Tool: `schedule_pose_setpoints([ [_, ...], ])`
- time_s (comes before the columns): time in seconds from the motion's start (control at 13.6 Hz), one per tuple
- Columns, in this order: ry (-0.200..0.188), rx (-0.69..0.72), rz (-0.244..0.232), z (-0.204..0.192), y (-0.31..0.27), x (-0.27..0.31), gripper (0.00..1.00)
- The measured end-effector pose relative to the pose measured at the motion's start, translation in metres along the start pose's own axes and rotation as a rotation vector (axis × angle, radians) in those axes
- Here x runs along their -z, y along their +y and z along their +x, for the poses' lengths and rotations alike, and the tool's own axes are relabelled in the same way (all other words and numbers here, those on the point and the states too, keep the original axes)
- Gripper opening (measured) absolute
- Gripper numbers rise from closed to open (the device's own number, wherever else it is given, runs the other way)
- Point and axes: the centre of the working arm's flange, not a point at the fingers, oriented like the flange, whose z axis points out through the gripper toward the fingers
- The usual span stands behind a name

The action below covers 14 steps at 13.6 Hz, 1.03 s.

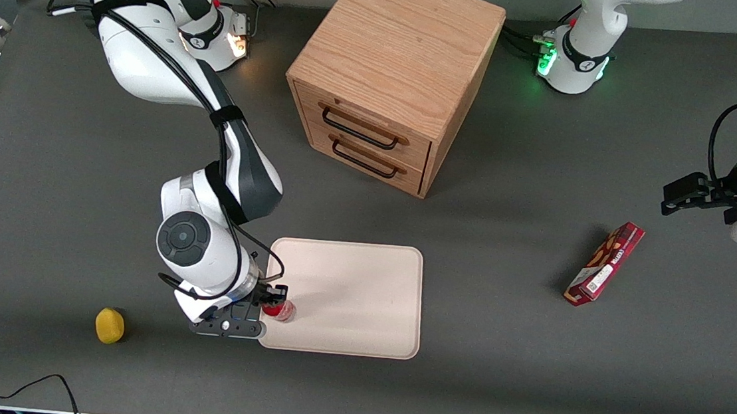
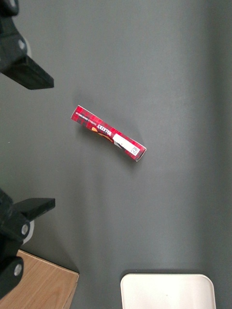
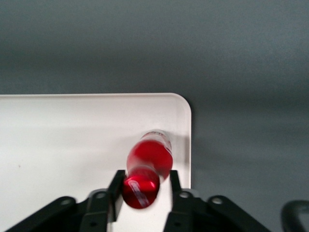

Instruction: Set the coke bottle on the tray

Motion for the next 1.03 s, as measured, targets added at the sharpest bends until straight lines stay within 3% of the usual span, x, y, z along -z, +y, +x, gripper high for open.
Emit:
schedule_pose_setpoints([
  [0.37,0.009,-0.011,-0.001,0.006,0.007,0.03,1.0],
  [0.66,-0.006,-0.057,-0.026,0.01,0.076,0.117,1.0],
  [0.88,-0.011,-0.084,-0.045,-0.014,0.13,0.161,1.0],
  [1.03,0.009,-0.069,-0.051,-0.037,0.159,0.181,1.0],
])
